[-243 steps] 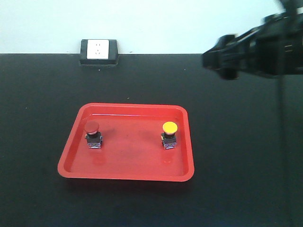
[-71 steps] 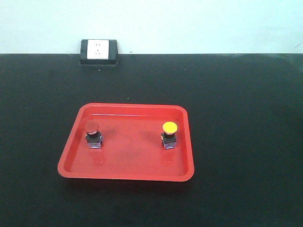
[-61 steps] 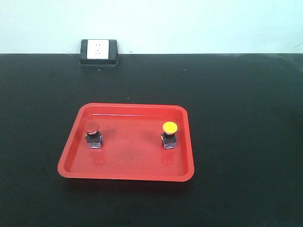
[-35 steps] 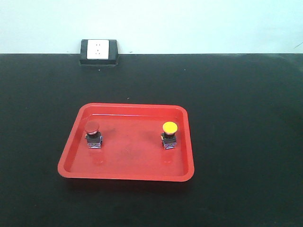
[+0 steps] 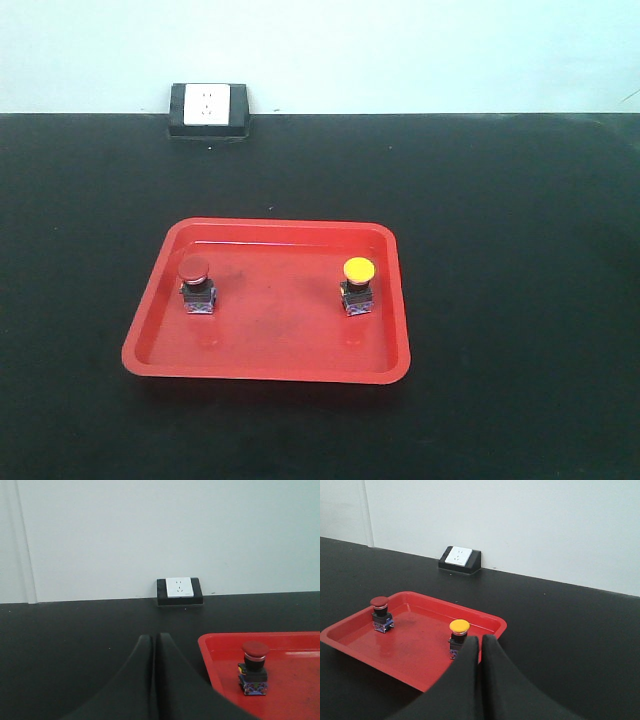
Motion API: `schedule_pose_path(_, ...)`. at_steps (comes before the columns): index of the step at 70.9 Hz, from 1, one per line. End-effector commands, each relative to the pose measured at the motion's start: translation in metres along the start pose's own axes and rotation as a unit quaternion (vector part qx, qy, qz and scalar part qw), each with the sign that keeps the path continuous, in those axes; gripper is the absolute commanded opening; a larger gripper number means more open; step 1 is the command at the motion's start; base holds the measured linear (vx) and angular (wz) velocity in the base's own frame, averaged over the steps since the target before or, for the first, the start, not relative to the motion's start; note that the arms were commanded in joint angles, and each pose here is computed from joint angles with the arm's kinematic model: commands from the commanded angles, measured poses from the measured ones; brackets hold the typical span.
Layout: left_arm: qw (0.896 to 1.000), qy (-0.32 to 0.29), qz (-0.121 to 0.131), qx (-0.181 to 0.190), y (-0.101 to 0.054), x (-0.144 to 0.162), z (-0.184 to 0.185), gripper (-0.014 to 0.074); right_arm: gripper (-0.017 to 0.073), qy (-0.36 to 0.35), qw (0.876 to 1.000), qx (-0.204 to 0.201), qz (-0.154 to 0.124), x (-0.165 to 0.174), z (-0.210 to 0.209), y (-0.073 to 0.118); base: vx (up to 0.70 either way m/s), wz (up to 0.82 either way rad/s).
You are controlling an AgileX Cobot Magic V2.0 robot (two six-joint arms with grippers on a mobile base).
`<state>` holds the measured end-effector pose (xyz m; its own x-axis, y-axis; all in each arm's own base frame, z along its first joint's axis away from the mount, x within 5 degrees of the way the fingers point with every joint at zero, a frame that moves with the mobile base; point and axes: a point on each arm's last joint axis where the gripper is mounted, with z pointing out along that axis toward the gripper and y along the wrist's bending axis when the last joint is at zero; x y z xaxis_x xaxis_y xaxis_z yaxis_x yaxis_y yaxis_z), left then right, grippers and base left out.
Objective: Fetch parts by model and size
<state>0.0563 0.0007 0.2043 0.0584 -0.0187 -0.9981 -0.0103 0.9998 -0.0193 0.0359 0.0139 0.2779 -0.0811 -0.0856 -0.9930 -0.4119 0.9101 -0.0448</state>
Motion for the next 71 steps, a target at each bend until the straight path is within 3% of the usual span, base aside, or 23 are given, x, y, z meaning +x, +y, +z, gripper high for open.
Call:
schedule_pose_path(1, 0.999, -0.048, -0.006, 0.002, -0.0004, -0.0111, -0.0019, -0.0007, -0.0010, -0.041, 0.999, 0.003, -0.007, -0.0139, -0.0013, -0.0007, 0.00, 0.00)
schedule_pose_path(71, 0.999, -0.032, -0.007, 0.001, -0.0002, -0.0084, -0.0016, -0.0006, -0.0010, -0.041, 0.999, 0.003, -0.007, -0.0139, -0.0013, -0.0007, 0.00, 0.00)
